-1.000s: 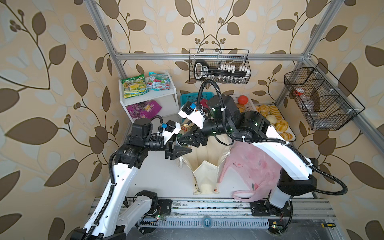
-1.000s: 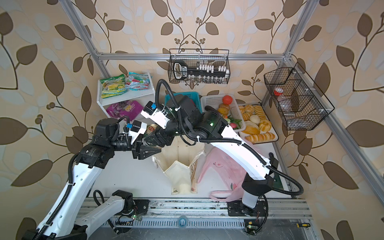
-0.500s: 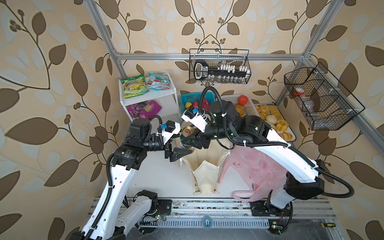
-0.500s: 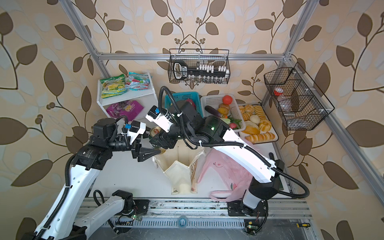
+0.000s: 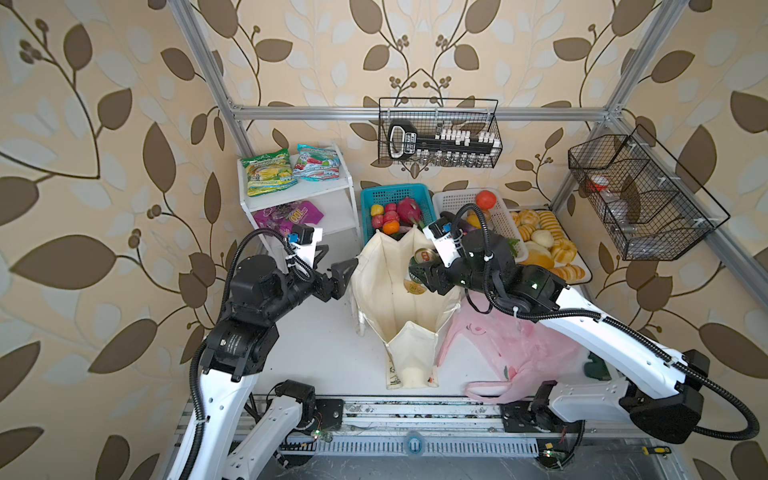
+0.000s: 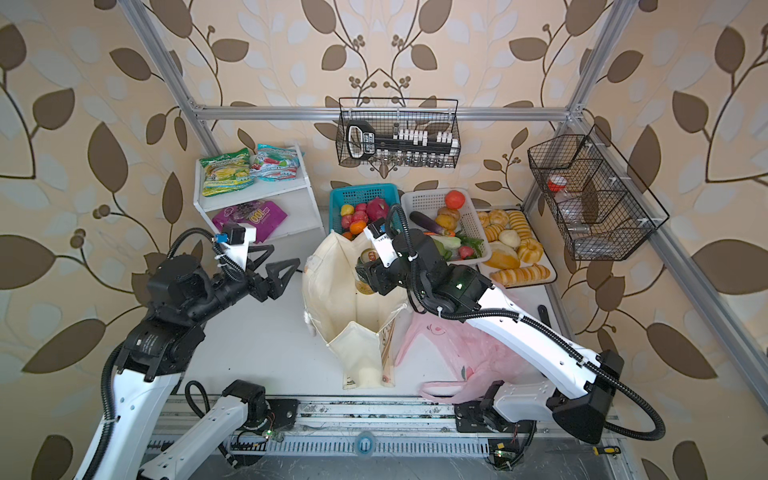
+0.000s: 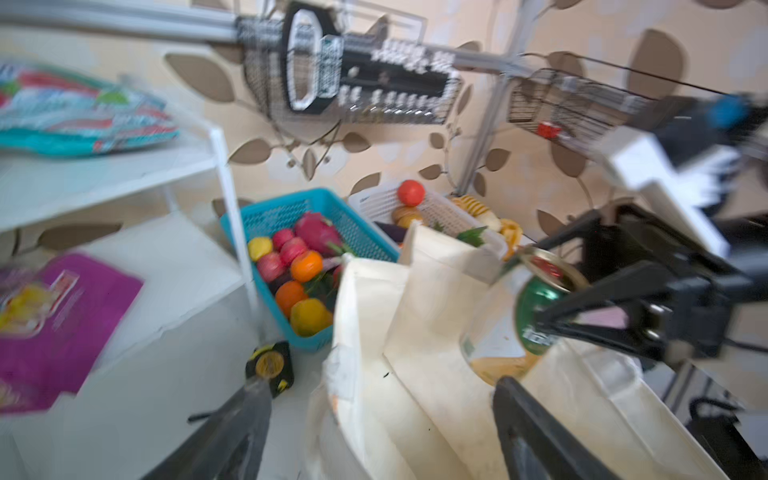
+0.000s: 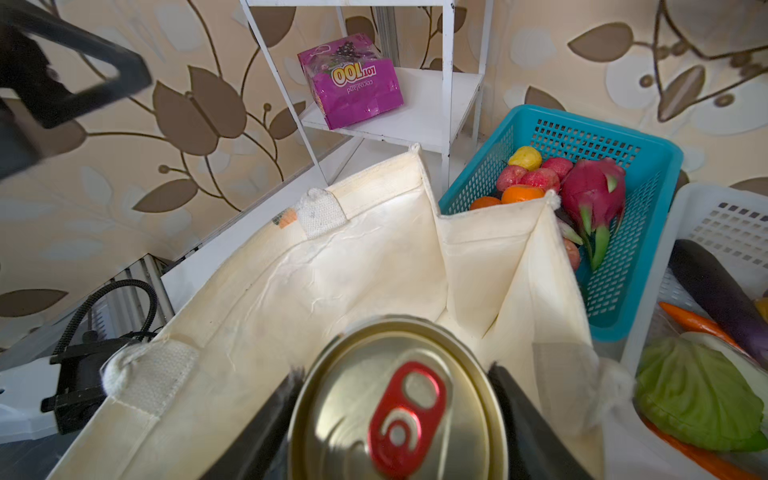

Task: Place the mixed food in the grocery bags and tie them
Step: 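Lower the can into the tote bag with the right while the left grasps its handle, then lower the can to the tote bag's bottom with the right gripper, left holding the handle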

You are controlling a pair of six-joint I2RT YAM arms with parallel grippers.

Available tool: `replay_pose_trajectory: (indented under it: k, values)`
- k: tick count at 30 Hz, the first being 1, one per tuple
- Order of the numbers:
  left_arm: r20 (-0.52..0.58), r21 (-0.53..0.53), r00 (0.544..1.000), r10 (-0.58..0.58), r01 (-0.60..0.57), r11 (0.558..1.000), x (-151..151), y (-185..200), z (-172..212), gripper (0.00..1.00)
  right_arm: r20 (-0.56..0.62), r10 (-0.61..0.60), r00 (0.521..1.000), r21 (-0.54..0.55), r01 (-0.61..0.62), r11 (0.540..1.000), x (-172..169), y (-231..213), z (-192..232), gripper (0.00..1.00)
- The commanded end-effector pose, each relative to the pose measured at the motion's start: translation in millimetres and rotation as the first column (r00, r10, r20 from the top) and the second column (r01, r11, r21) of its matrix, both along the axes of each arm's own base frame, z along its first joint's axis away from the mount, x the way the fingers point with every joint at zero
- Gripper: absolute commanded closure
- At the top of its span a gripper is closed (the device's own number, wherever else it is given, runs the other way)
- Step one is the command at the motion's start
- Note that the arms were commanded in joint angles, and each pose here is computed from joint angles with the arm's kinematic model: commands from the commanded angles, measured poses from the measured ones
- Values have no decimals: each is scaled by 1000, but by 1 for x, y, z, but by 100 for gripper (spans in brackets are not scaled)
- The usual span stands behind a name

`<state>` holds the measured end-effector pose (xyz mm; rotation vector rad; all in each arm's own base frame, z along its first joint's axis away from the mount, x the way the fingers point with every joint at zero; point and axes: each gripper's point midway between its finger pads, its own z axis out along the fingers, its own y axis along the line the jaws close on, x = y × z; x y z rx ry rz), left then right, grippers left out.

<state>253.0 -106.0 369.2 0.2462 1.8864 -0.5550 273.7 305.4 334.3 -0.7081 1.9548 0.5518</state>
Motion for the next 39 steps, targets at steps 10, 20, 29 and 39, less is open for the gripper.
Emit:
replay_pose_trajectory:
  k: [10,20,29,39]
  values:
    - [-575,-255,818,2,-181,950,12,-22,-99,22,128,75,989,-195,-49,980,27,60,-46,66]
    - [-650,-288,747,-139,-73,955,10,-45,-119,67,101,6,995,-272,22,962,59,75,-98,66]
    - [-650,-311,741,-167,-59,948,9,-50,-116,100,99,-92,991,-203,111,973,76,70,-127,67]
    - [-620,-330,760,-192,-31,943,8,-52,-99,100,43,-212,976,-177,216,960,96,57,-168,67]
